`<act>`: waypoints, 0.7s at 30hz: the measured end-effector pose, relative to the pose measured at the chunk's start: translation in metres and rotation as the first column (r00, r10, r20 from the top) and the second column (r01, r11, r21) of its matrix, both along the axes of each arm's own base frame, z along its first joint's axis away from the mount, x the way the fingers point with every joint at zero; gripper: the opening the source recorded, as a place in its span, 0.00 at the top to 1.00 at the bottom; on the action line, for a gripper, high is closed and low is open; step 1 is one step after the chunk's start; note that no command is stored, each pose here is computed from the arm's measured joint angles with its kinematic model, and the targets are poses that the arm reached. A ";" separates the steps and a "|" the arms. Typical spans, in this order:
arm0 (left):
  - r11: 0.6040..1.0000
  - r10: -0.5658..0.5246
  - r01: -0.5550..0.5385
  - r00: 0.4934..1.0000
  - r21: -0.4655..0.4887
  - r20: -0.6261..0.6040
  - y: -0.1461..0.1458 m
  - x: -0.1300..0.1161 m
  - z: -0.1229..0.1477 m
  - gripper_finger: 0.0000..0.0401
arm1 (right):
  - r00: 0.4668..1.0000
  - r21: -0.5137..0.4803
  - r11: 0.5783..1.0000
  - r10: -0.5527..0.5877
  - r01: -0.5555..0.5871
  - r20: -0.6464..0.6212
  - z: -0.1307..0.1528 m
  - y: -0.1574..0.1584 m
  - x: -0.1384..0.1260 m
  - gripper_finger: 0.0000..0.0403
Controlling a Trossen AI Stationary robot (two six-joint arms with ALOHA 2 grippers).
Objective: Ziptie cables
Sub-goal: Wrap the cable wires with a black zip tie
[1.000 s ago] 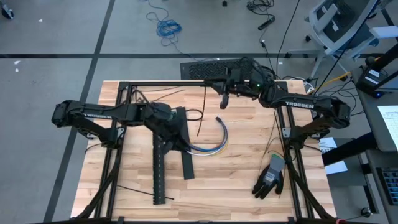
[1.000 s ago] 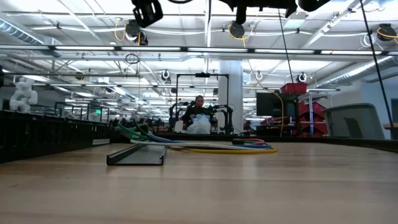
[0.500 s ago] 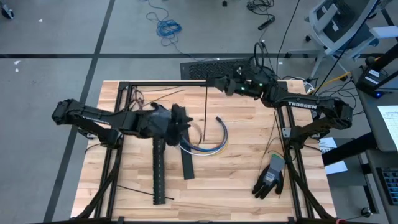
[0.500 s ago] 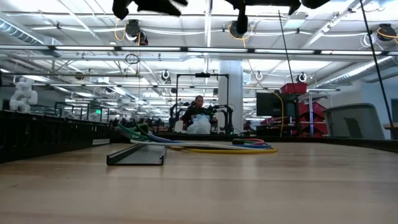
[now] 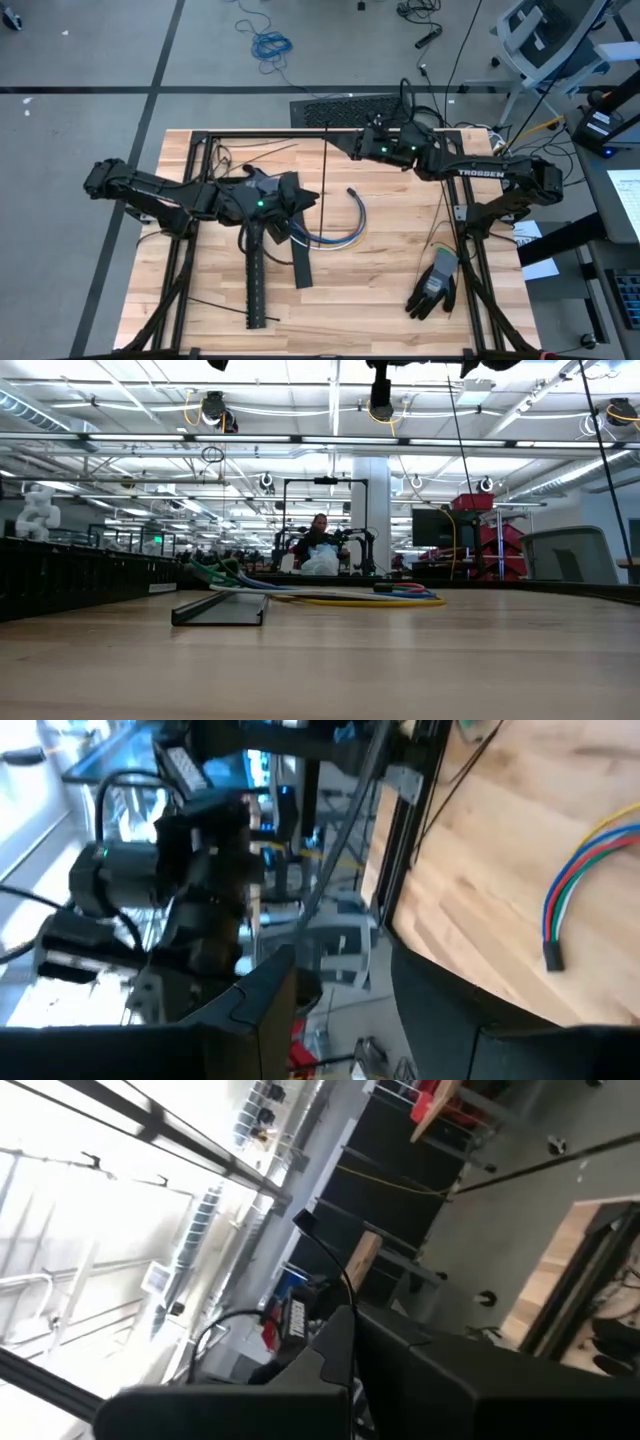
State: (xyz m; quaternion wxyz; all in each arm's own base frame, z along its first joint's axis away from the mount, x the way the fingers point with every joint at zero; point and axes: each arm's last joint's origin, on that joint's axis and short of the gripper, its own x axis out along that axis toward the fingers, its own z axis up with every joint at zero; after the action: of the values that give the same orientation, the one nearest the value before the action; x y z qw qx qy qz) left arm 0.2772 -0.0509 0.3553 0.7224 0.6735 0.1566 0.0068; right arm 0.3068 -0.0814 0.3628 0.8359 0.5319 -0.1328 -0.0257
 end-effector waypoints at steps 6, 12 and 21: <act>0.995 -0.100 0.099 0.995 -0.022 -0.013 -0.005 0.008 -0.006 0.60 | 1.000 0.014 1.000 -0.015 0.014 0.008 0.001 0.006 0.001 1.00; 0.992 -0.120 0.120 0.993 -0.028 -0.014 -0.007 0.015 -0.011 0.60 | 1.000 0.012 1.000 -0.024 0.024 0.004 0.000 0.007 0.002 1.00; 0.989 -0.141 0.142 0.990 -0.051 0.028 -0.015 0.015 -0.008 0.60 | 0.999 -0.023 0.999 -0.047 0.047 -0.003 0.000 0.002 0.000 1.00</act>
State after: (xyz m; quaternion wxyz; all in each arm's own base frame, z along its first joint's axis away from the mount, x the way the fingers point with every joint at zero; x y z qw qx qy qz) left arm 0.2925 -0.0658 0.3470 0.7404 0.6634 0.0998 -0.0406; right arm 0.3072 -0.0797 0.3629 0.8414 0.5189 -0.1440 -0.0447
